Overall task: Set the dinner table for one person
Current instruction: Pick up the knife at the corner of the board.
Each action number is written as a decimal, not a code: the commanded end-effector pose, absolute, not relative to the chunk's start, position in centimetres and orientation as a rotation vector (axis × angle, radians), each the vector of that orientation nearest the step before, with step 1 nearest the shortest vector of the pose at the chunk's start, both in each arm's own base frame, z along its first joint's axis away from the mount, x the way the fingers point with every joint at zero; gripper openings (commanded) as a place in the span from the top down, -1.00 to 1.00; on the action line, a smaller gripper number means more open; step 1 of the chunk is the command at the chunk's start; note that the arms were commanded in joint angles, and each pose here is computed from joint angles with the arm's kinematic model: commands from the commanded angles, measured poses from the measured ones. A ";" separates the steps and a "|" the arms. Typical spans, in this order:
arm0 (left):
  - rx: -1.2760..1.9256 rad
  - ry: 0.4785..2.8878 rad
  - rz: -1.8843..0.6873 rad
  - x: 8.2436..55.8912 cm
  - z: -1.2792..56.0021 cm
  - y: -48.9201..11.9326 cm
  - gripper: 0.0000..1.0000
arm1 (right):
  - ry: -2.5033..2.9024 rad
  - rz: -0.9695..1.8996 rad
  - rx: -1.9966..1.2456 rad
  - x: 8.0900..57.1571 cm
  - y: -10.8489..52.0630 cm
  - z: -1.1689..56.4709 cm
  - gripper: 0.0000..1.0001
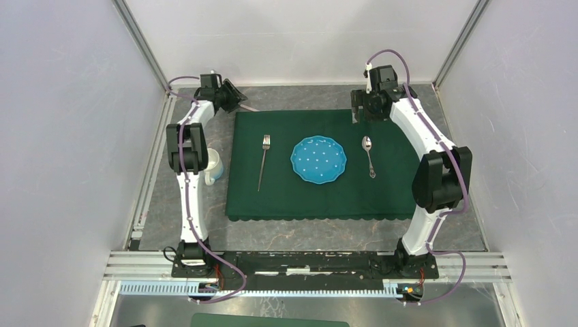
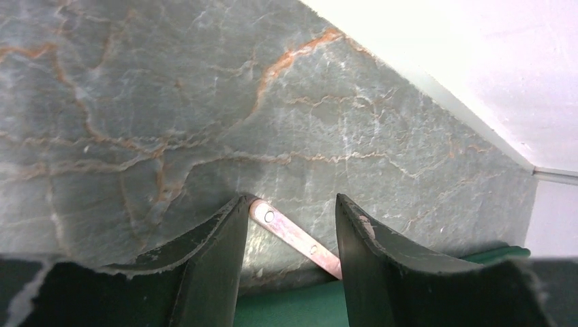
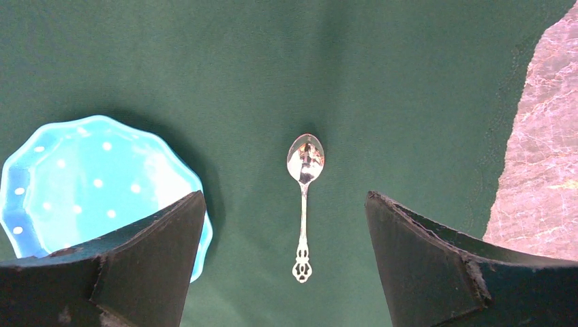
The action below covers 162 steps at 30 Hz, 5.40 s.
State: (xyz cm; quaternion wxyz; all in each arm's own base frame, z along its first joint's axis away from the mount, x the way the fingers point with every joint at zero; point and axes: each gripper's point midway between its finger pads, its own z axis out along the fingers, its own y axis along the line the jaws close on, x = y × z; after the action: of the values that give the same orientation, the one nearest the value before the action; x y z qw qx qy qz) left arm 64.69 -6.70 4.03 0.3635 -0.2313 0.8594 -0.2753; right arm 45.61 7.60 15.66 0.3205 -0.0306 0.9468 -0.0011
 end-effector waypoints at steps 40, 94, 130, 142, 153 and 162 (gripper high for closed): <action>-0.682 2.270 -0.908 64.3 4.5 -15.8 0.22 | 2.372 0.022 -0.072 45.4 7.3 19.4 -0.88; -0.045 2.279 -0.534 61.5 9.2 -25.6 0.03 | 2.409 0.123 -0.094 43.8 8.1 16.4 -0.89; 0.265 2.299 0.002 60.9 5.8 -21.7 -0.01 | 2.424 0.167 -0.082 43.7 8.3 16.0 -0.89; 0.224 2.239 -0.021 61.8 8.6 -21.3 -0.01 | 2.430 0.162 -0.077 43.5 8.2 15.9 -0.89; 0.095 2.128 -0.101 62.3 17.2 -19.7 -0.01 | 2.440 0.177 -0.077 43.6 8.4 15.3 -0.89; 0.054 2.183 -0.133 62.1 14.7 -19.7 0.04 | 2.442 0.185 -0.085 43.9 8.6 15.3 -0.89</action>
State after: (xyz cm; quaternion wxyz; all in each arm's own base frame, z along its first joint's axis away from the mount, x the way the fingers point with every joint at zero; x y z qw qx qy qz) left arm 62.08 -18.72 13.70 0.4526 0.0427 0.8902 -0.0276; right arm 42.78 8.45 14.14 0.3165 -0.0366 0.9457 0.0644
